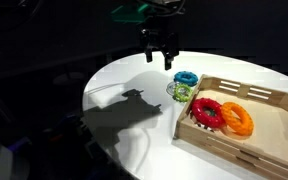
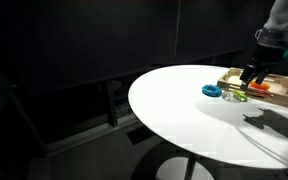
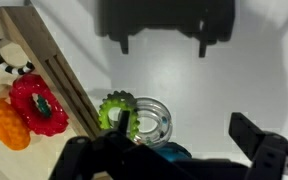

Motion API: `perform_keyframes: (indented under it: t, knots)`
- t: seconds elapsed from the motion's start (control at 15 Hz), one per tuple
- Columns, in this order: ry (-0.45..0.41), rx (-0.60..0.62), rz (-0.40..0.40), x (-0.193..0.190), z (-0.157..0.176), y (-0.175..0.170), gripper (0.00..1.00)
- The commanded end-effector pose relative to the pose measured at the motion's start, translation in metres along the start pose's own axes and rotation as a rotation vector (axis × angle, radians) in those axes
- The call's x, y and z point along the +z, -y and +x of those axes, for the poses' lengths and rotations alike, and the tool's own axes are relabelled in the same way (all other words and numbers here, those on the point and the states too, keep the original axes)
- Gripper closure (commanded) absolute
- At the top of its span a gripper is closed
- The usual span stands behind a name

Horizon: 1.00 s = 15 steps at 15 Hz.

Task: Put the green ring onto the tray

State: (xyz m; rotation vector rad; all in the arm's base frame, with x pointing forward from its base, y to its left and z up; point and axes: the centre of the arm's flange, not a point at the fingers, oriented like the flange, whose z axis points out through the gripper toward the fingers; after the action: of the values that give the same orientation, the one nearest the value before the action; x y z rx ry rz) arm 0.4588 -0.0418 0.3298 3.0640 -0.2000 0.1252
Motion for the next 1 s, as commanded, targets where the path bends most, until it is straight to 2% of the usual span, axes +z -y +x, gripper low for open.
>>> perform_keyframes:
  t: [0.0, 0.07, 0.4, 0.93]
  knots:
    - [0.006, 0.002, 0.007, 0.005, 0.019, -0.007, 0.0]
    - [0.015, 0.007, -0.001, 0.009, 0.006, -0.003, 0.0]
    - [0.018, 0.011, -0.025, 0.011, 0.013, -0.003, 0.0]
    - [0.015, -0.001, -0.053, 0.046, 0.017, -0.011, 0.0]
